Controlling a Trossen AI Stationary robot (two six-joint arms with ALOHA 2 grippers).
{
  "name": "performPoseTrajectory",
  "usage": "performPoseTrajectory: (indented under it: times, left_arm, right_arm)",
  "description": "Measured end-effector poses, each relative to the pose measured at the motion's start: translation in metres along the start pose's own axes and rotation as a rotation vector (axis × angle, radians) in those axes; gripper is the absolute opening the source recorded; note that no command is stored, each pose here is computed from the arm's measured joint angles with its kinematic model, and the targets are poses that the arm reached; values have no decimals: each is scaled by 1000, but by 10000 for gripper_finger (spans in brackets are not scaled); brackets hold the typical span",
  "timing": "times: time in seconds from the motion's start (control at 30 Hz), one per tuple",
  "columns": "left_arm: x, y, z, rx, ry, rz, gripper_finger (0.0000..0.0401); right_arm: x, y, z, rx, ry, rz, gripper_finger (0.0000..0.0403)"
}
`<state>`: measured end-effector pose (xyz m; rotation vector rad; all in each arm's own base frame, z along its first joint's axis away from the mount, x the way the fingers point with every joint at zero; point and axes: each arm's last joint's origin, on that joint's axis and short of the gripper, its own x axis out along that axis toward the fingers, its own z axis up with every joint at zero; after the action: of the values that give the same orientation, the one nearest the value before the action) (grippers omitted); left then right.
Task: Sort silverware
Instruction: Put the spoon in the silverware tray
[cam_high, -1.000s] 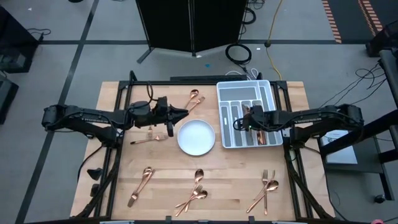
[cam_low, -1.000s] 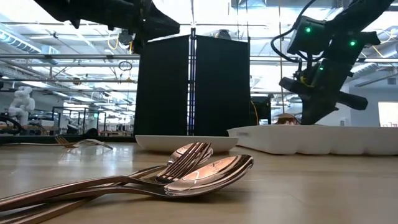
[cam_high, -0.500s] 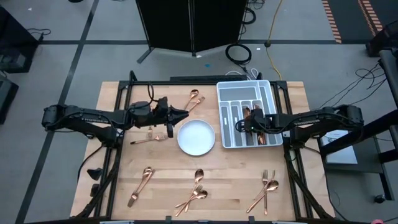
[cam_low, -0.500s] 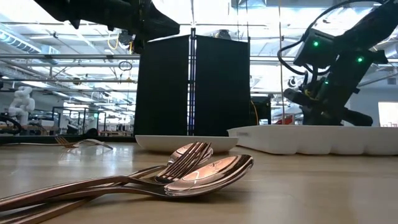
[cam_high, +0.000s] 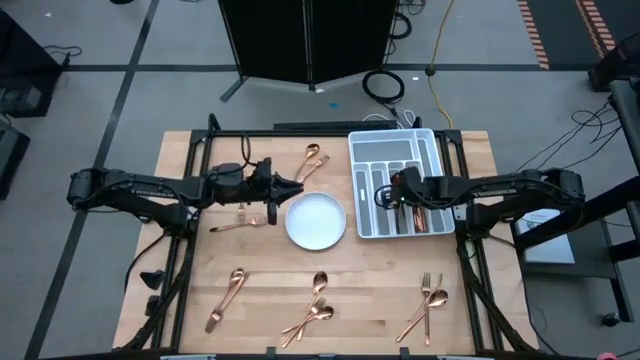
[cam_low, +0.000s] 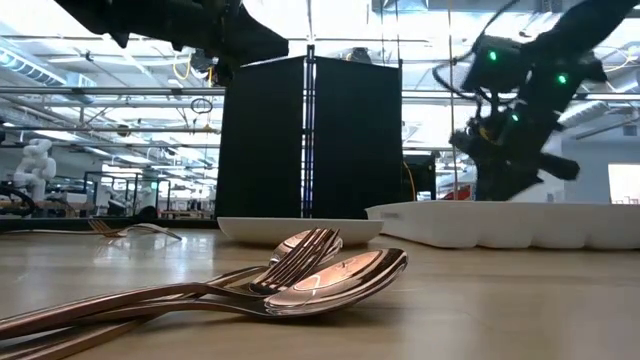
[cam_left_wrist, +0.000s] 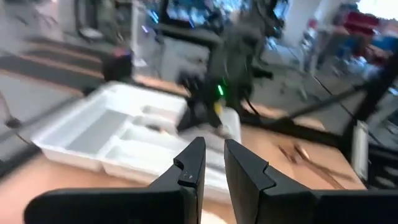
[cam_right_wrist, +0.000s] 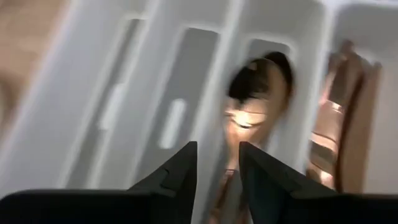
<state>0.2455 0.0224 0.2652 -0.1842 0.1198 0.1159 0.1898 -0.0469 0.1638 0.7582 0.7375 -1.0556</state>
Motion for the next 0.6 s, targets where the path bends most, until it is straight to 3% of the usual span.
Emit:
performPoseTrajectory:
  times: [0.2,0.37,0.6]
  left_arm:
    - [1,-15,-21,-181,224,-171,54]
    - [7,-52,-46,-286,375,-279,54]
    - [21,-109,-72,-466,587,-340,54]
  right_arm:
    - [-18,21,2,-116,11,98,108]
    - [-29,33,-12,-176,-11,175,108]
    - [-50,49,-44,-278,-29,312,107]
